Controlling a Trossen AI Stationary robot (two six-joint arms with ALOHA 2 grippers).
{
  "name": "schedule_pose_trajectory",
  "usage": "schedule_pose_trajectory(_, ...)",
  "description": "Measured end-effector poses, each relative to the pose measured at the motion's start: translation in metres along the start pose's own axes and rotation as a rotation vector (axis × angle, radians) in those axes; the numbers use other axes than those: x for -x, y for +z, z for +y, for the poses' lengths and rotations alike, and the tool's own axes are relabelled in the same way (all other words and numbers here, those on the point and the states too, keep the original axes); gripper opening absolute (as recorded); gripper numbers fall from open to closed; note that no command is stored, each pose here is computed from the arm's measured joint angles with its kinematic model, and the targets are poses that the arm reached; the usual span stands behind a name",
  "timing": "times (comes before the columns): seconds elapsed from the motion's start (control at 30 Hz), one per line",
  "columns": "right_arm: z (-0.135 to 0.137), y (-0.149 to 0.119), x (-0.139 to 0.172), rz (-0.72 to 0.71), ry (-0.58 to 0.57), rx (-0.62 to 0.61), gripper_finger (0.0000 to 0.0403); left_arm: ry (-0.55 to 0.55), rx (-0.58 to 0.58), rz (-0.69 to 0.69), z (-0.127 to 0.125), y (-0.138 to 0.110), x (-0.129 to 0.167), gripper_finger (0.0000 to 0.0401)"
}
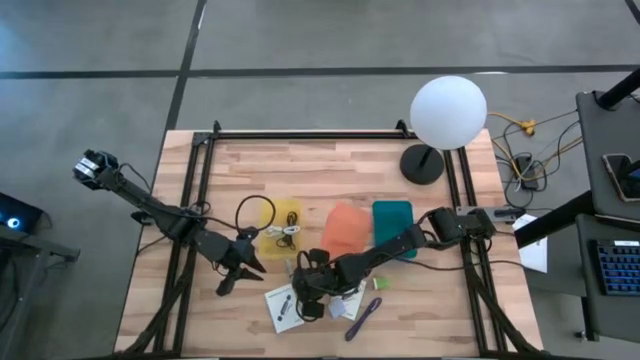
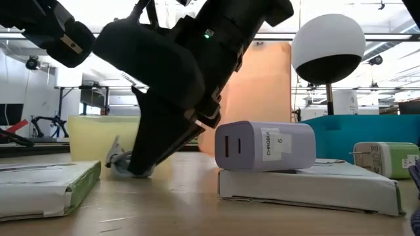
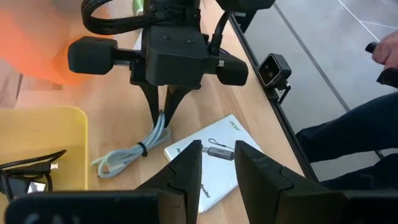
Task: Pick and place items into bin
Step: Put the blue USB cable into the yellow bin
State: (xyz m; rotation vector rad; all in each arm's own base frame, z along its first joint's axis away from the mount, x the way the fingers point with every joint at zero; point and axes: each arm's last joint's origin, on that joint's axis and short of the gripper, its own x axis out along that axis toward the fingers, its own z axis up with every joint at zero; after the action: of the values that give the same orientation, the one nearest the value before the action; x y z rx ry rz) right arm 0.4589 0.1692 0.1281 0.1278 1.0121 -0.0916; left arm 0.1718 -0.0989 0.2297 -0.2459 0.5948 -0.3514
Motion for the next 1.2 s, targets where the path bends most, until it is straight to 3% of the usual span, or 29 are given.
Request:
schedule_pose_trajectory(0.33, 0.01, 0.041, 0.048, -0.016, -0.039, 0.024, 0.0023, 0.013, -0.003, -0.006, 0.0, 0.0, 0.0, 0.0079)
schedule_pose_trajectory(0.5, 0.01, 0.048, 0.073, 0.036, -0.118, 0.029, 0.0022, 0.095, 0.016, -0.052, 0.003, 0.002, 0.002, 0.0079)
schedule_pose_trajectory(0.73, 0.006, 0.059, 0.107, -0.085, -0.357, -0.077, 0.0022, 0.224, 0.231, -0.204, 0.007, 0.009, 0.019, 0.0101)
schedule_pose_trajectory(0.93, 0.003, 0.076, 0.118, -0.211, -0.399, -0.071, 0.0022, 0.357, 0.387, -0.387, 0.015, 0.018, 0.027, 0.0168)
schedule_pose_trajectory(1.07, -0.003, 0.084, 0.117, -0.236, -0.399, -0.056, 0.0022, 0.292, 0.457, -0.442, 0.023, 0.028, 0.026, 0.0206)
schedule_pose_trajectory(1.2, -0.006, 0.088, 0.117, -0.266, -0.417, -0.066, 0.0022, 0.268, 0.525, -0.47, 0.03, 0.034, 0.023, 0.0215)
